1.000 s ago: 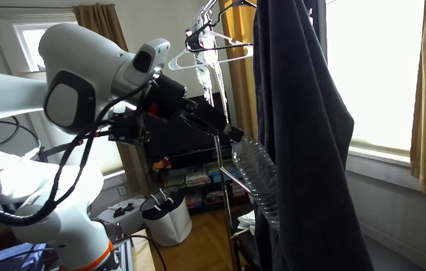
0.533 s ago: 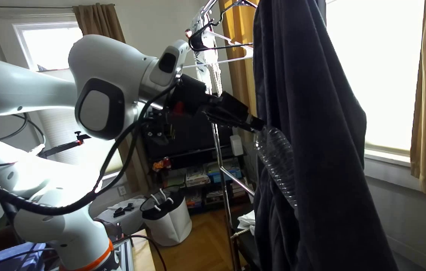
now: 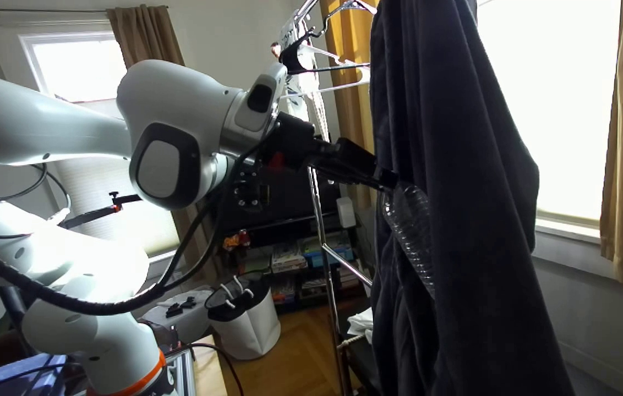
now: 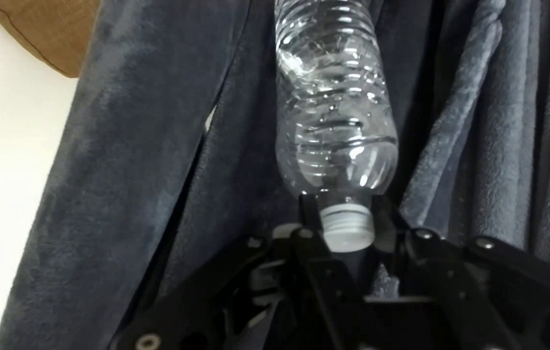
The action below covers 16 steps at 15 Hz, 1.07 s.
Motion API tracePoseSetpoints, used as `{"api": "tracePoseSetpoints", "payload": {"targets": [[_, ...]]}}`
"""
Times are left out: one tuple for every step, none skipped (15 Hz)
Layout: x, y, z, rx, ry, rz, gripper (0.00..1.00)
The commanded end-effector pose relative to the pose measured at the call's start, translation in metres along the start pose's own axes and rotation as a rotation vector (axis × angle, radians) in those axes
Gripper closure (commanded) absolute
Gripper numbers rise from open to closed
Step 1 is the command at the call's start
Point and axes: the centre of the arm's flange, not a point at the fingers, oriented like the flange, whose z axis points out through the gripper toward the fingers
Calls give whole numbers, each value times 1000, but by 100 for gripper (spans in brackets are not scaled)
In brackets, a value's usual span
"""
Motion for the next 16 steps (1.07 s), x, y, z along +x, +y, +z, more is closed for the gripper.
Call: {"api": "tracePoseSetpoints", "payload": {"targets": [[5,-5,37,0,62,36,92],[4,-7,46,-13,74,24,92],[2,-8,56,-35,79,14,92],[0,-8,66,-64,66,1,92],[-2,-8,76,-82,55,-7,92],[-5,-9,84,-97,48,-14,92],[-7,-7,92,-113,43,-16,92],[-9,-6,99,-124,23,-16,92],[-10,-3,106,-135,14,-17,92],[-10,-1,111,-144,-6,-19,92],[-10,3,116,-145,-23,-10,92],[-8,7,118,-134,-21,6,92],[-2,11,115,-114,3,29,92],[6,13,109,-107,35,55,92],[13,15,102,-89,57,88,92],[20,15,94,-69,86,122,92]]}}
